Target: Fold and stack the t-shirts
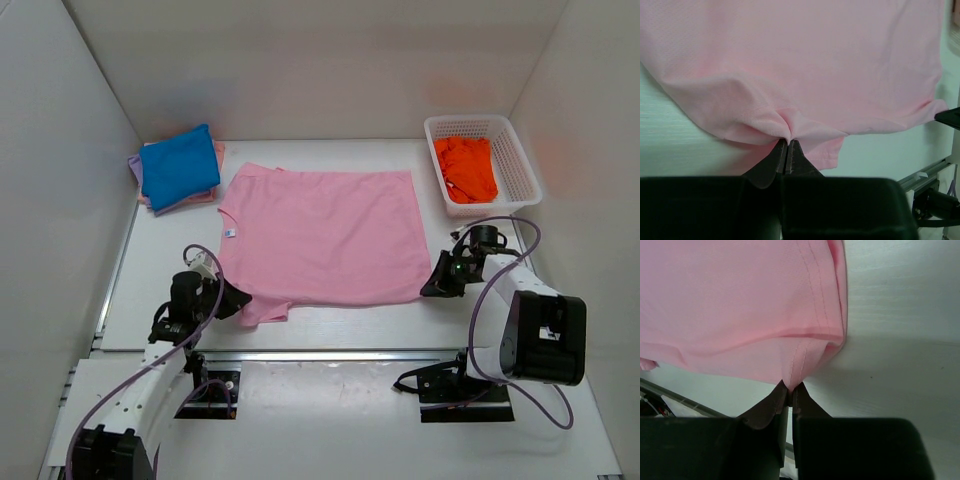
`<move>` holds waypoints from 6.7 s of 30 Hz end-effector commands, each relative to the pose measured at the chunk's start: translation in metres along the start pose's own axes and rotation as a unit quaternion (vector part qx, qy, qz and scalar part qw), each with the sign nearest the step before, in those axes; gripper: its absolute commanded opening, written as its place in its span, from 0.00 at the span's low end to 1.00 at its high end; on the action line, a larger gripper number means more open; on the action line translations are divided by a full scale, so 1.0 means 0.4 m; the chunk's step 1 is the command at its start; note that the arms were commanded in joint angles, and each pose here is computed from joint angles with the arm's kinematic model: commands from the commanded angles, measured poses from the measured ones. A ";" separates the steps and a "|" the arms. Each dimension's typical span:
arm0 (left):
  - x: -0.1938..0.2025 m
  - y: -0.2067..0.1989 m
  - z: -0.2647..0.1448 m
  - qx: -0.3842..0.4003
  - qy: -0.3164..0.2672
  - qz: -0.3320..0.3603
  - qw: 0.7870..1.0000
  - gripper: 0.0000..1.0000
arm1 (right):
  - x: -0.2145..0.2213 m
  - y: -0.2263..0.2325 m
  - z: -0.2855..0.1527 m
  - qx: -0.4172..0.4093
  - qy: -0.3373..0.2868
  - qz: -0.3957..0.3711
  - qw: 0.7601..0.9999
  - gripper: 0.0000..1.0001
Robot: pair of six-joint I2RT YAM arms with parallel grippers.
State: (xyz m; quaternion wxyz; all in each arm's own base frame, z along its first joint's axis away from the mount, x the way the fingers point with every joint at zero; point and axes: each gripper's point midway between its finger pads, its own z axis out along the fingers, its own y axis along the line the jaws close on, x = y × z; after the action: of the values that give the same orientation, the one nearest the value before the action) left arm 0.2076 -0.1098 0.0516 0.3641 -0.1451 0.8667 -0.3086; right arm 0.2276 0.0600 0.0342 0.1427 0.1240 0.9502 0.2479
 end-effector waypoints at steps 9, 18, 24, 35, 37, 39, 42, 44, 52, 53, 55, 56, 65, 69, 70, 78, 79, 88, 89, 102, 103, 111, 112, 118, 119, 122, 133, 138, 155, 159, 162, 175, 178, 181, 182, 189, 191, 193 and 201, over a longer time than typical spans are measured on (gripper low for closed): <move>-0.216 -0.055 0.057 -0.007 -0.061 0.023 0.998 0.05 | -0.208 0.061 0.008 -0.037 -0.033 -0.004 0.999 0.00; -0.382 -0.054 0.213 -0.017 -0.063 0.021 0.998 0.25 | -0.430 0.099 0.032 -0.052 -0.065 -0.014 0.996 0.11; -0.518 -0.096 0.233 0.001 -0.099 0.013 0.995 0.38 | -0.489 0.139 0.014 -0.054 -0.099 -0.038 0.993 0.31; -0.381 -0.086 0.210 -0.033 -0.063 0.054 0.996 0.44 | -0.414 0.166 0.013 -0.012 -0.124 -0.090 0.988 0.14; -0.355 -0.070 0.220 -0.049 -0.062 0.057 0.995 0.44 | -0.397 0.176 0.042 -0.019 -0.119 -0.088 0.989 0.06; -0.330 -0.053 0.237 -0.069 -0.050 0.066 0.994 0.43 | -0.381 0.190 0.071 -0.018 -0.109 -0.093 0.989 0.01; -0.273 -0.013 0.263 -0.110 -0.006 0.083 0.990 0.43 | -0.338 0.189 0.139 -0.005 -0.074 -0.098 0.992 0.00; -0.232 0.029 0.273 -0.155 0.026 0.095 0.983 0.44 | -0.321 0.183 0.166 0.003 -0.060 -0.094 0.994 0.00; -0.128 0.065 0.247 -0.182 0.093 0.114 0.972 0.49 | -0.196 0.132 0.200 0.052 -0.005 -0.066 0.996 0.00; -0.110 0.061 0.237 -0.175 0.108 0.104 0.973 0.49 | -0.170 0.120 0.201 0.054 0.006 -0.060 0.997 0.01; -0.087 0.058 0.223 -0.167 0.124 0.096 0.973 0.48 | -0.138 0.119 0.194 0.053 0.014 -0.059 0.997 0.00; -0.054 0.052 0.212 -0.160 0.145 0.102 0.971 0.49 | -0.107 0.108 0.193 0.060 0.023 -0.063 0.996 0.00; 0.029 0.064 0.062 -0.150 0.156 0.095 0.972 0.50 | 0.120 0.050 0.145 0.078 0.058 -0.043 0.994 0.00; 0.007 0.007 0.013 -0.111 0.099 0.094 0.984 0.47 | 0.189 0.033 0.107 0.072 0.060 -0.026 0.995 0.01; -0.004 -0.008 0.009 -0.101 0.086 0.095 0.987 0.46 | 0.184 0.044 0.094 0.063 0.050 -0.031 0.996 0.00; -0.265 -0.175 -0.065 -0.023 -0.056 0.135 0.989 0.42 | 0.015 0.244 -0.093 -0.057 -0.096 -0.097 0.989 0.19; -0.297 -0.180 -0.057 -0.024 -0.077 0.144 0.986 0.43 | -0.010 0.262 -0.110 -0.063 -0.111 -0.103 0.986 0.23; -0.523 -0.130 0.157 -0.060 -0.108 0.207 0.970 0.73 | -0.187 0.296 -0.100 -0.064 -0.149 -0.107 0.981 0.29; -0.534 -0.132 0.173 -0.061 -0.113 0.213 0.969 0.91 | -0.194 0.294 -0.087 -0.062 -0.143 -0.110 0.982 0.29; -0.620 -0.041 0.448 -0.060 -0.057 0.202 0.976 0.99 | -0.238 0.308 -0.007 -0.068 -0.106 -0.106 0.986 0.19; -0.632 -0.035 0.463 -0.068 -0.057 0.211 0.973 0.99 | -0.241 0.307 -0.007 -0.067 -0.107 -0.104 0.986 0.18; -0.608 -0.016 0.517 -0.052 -0.029 0.179 0.982 0.98 | -0.332 0.249 0.020 -0.029 -0.130 -0.078 0.988 0.15; -0.621 -0.017 0.517 -0.055 -0.034 0.181 0.981 0.98 | -0.356 0.255 0.016 -0.027 -0.138 -0.076 0.987 0.15; -0.596 0.002 0.539 -0.087 0.002 0.178 0.980 0.42 | -0.439 0.204 0.080 0.040 -0.137 -0.036 0.989 0.25; -0.590 0.004 0.540 -0.087 0.008 0.177 0.980 0.31 | -0.463 0.204 0.078 0.046 -0.149 -0.029 0.987 0.30; -0.600 0.013 0.545 -0.091 0.007 0.168 0.982 0.24 | -0.488 0.195 0.105 0.066 -0.162 -0.018 0.984 0.40; -0.581 0.013 0.564 -0.092 0.042 0.167 0.981 0.00 | -0.595 0.127 0.143 0.207 -0.206 0.019 0.956 0.49; -0.570 0.020 0.563 -0.092 0.050 0.167 0.980 0.00 | -0.617 0.108 0.175 0.246 -0.194 0.016 0.950 0.53; -0.596 0.005 0.540 -0.080 0.027 0.169 0.982 0.00 | -0.642 0.140 0.164 0.239 -0.179 -0.003 0.954 0.00; -0.618 -0.051 0.506 -0.074 0.016 0.194 0.978 0.00 | -0.653 0.178 0.122 0.209 -0.194 -0.009 0.958 0.01; -0.636 -0.090 0.463 -0.072 -0.001 0.213 0.975 0.00 | -0.639 0.205 0.078 0.189 -0.207 -0.016 0.960 0.01; -0.592 -0.032 0.388 -0.112 -0.007 0.205 0.972 0.53 | -0.502 0.214 0.073 0.131 -0.187 -0.029 0.973 0.00; -0.584 0.014 0.456 -0.133 0.023 0.204 0.970 0.57 | -0.505 0.223 0.080 0.131 -0.187 -0.034 0.973 0.00; -0.609 0.021 0.507 -0.142 0.021 0.202 0.969 0.60 | -0.506 0.232 0.087 0.118 -0.187 -0.032 0.975 0.00; -0.612 0.025 0.512 -0.146 0.022 0.201 0.968 0.62 | -0.503 0.225 0.091 0.122 -0.185 -0.031 0.975 0.00; -0.600 0.037 0.588 -0.157 0.076 0.207 0.963 0.66 | -0.495 0.228 0.111 0.112 -0.172 -0.033 0.978 0.00; -0.586 0.025 0.595 -0.150 0.096 0.222 0.959 0.51 | -0.494 0.234 0.106 0.106 -0.172 -0.031 0.979 0.00; -0.559 0.017 0.593 -0.147 0.112 0.229 0.956 0.33 | -0.489 0.246 0.104 0.103 -0.170 -0.034 0.980 0.00; -0.507 0.035 0.561 -0.156 0.127 0.224 0.953 0.62 | -0.491 0.243 0.079 0.102 -0.179 -0.032 0.978 0.00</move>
State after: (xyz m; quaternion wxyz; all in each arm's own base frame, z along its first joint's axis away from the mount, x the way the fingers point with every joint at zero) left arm 0.5252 -0.1041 0.0229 0.2965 0.0407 0.9492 -0.0974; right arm 0.4326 0.0933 0.0830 0.2817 0.1540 0.9408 0.1091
